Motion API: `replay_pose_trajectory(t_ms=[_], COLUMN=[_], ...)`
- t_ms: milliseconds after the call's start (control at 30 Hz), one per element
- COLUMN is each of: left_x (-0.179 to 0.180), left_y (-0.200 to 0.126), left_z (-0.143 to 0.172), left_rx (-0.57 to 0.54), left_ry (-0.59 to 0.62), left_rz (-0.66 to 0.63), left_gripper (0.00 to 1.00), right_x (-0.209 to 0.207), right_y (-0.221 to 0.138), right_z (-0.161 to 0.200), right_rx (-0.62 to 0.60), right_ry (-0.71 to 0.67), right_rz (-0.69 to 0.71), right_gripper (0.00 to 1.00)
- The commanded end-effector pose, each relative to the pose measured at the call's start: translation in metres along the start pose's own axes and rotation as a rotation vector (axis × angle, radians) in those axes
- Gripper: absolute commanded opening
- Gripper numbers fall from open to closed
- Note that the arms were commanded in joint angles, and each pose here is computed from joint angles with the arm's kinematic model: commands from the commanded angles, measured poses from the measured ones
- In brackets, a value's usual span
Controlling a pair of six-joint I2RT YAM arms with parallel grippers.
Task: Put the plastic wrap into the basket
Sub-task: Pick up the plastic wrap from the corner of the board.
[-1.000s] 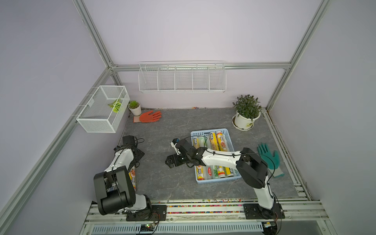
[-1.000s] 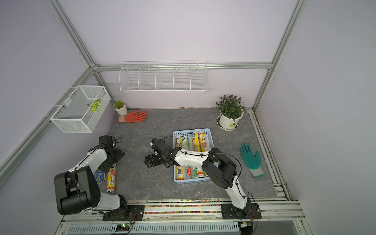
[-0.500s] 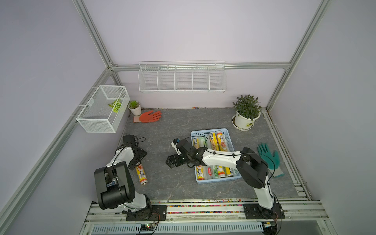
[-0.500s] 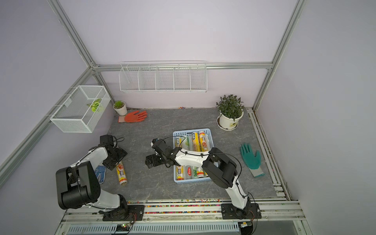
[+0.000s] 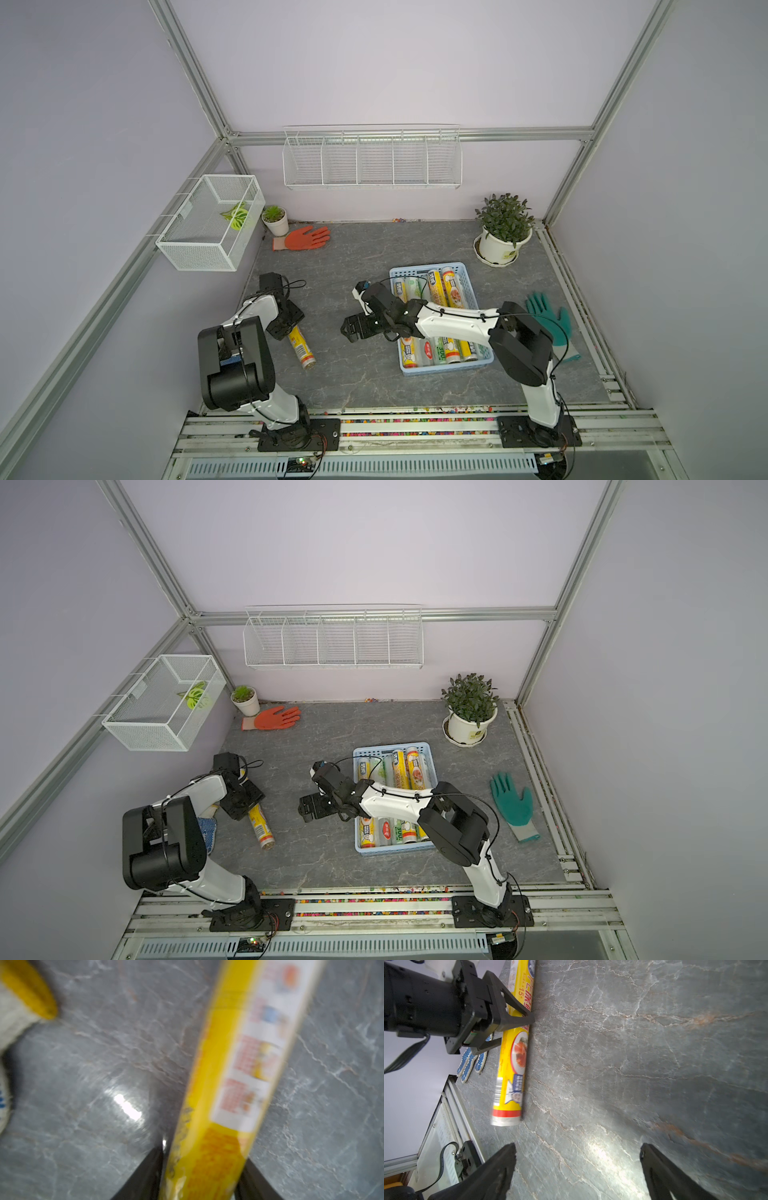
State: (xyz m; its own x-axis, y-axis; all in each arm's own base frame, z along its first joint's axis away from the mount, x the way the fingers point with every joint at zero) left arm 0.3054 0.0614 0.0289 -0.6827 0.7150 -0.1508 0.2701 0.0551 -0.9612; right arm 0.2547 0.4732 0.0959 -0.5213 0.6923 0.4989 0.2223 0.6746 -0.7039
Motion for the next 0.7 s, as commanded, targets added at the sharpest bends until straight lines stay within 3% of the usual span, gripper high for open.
replay_pose_trajectory(t_ms=[0,267,467,667], left_x=[-0.006,-0.039,-0.081,-0.126], left_y=[0.009,-0.016,-0.057,-0.106], left_z=[0.019,0.041,0.068,0.095], left_rx=[0.073,0.061,0.021,-0.011], left_ry=[0.045,0.135,0.225,0.293], left_rz=[-0.006,0.059,0.181,0.396], left_gripper=[0.47,0.31,0.22,0.19], right_x=[-0.007,-0.013,-0.010,-0.022], right_y=[-0.019,-0.047,-0.074,-0.105], right_z=[-0.005,-0.008,-0.010,-0.011], right_rx=[-0.023,-0.050,-0.075,-0.126], right_ry=[0.010,0.011,-0.008,-0.033], right_rz=[0.032,0.046,0.047,0.126], right_gripper=[0.99,0.98,0.98,0.98])
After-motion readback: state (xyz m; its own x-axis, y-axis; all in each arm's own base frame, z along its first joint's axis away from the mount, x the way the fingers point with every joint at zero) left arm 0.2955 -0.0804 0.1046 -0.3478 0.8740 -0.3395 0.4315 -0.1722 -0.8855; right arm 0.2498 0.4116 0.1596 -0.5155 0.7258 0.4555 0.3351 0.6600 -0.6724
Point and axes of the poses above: each gripper's point midway between its finger pads, its own y axis out along the fingers, its own x axis along the line the jaws close on, z = x × y, the point moved 1 cm from there along -y, back along the fingers, and after that the axes turned 1 degree about y, right-handed, at the moved point
